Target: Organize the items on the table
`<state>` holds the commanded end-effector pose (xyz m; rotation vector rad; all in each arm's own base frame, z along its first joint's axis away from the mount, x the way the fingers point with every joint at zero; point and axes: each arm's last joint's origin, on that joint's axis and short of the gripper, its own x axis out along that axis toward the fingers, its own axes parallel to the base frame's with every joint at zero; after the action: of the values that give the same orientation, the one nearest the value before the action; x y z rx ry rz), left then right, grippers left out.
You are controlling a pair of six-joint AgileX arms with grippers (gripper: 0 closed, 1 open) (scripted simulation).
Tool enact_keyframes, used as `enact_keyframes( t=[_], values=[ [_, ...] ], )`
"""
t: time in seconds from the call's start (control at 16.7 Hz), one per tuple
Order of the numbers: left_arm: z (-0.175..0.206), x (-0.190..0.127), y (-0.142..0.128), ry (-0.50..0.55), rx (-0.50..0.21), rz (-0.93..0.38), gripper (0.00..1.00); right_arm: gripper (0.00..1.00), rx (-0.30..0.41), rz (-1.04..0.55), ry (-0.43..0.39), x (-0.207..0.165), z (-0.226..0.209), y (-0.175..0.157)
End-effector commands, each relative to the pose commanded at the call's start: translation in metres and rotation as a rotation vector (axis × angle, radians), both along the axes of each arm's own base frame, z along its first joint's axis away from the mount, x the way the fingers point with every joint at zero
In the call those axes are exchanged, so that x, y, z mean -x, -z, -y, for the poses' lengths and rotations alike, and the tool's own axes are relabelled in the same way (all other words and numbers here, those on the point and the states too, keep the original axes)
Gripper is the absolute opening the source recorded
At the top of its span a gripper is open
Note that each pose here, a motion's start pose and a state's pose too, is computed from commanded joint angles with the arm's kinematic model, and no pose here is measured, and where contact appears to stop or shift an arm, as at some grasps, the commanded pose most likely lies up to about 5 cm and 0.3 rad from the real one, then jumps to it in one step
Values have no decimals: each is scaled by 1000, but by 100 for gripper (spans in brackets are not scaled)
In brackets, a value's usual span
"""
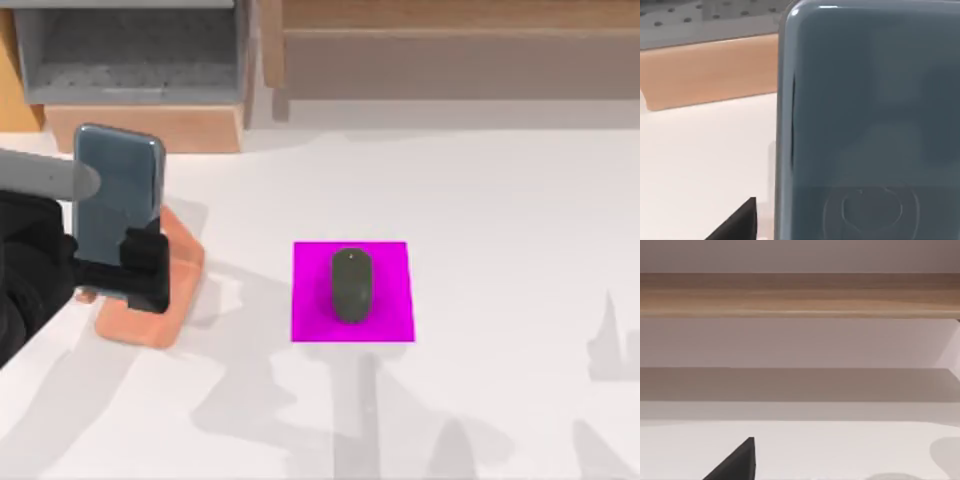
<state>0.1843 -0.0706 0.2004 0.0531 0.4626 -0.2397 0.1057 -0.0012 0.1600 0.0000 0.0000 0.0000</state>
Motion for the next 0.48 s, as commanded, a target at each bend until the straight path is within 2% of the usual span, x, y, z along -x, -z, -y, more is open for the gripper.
enact_keyframes(
  t=[0.48],
  values=[
    [-8,7,-1,-15,13,31,100,100,0,0,0,0,0,0]
  ],
)
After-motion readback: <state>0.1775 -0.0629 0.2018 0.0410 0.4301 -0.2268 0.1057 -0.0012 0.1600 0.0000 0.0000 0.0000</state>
